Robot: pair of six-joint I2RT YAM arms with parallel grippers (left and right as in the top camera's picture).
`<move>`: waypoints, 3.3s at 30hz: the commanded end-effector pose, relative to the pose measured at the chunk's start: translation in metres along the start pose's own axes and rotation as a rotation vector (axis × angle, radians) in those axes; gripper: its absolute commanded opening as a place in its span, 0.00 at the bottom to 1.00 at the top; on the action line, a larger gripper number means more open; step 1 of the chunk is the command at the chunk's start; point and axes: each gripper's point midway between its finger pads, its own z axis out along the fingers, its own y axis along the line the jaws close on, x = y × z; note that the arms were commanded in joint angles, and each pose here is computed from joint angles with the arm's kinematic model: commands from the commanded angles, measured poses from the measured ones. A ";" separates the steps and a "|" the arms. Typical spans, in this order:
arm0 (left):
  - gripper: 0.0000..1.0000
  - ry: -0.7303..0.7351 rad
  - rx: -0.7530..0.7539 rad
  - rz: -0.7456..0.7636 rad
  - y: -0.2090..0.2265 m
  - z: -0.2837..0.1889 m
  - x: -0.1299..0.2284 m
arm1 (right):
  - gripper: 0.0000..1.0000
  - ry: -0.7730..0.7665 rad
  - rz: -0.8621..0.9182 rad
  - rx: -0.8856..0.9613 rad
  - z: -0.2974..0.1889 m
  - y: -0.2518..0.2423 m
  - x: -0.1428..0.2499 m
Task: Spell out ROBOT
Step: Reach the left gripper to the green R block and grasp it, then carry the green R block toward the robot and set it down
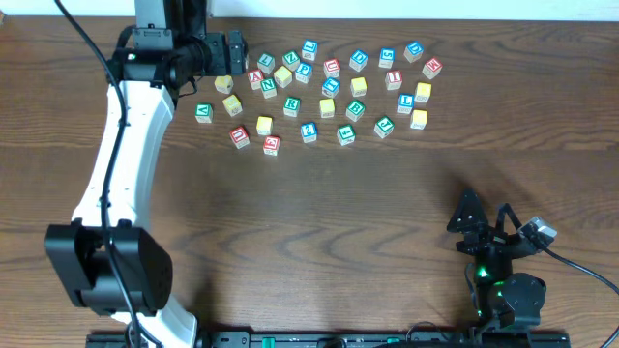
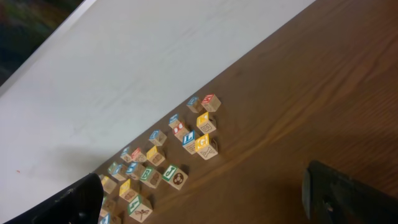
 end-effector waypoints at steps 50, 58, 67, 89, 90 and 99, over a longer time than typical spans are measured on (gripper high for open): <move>0.73 0.312 -0.167 0.210 -0.054 0.180 0.146 | 0.99 -0.005 0.004 0.004 0.000 -0.001 -0.001; 0.54 0.286 -0.136 0.205 -0.061 0.183 0.140 | 0.99 -0.005 0.004 0.004 0.000 -0.001 -0.001; 0.48 0.326 -0.149 0.175 -0.056 0.189 0.156 | 0.99 -0.005 0.004 0.005 0.000 -0.001 -0.001; 0.21 0.150 -0.131 -0.039 -0.090 0.031 0.061 | 0.99 -0.005 0.004 0.004 0.000 -0.001 -0.001; 0.21 0.162 -0.134 -0.054 -0.091 0.016 0.062 | 0.99 -0.005 0.004 0.004 0.000 -0.001 -0.001; 0.19 0.476 -0.239 -0.118 -0.096 -0.070 0.148 | 0.99 -0.005 0.004 0.004 0.000 -0.001 -0.001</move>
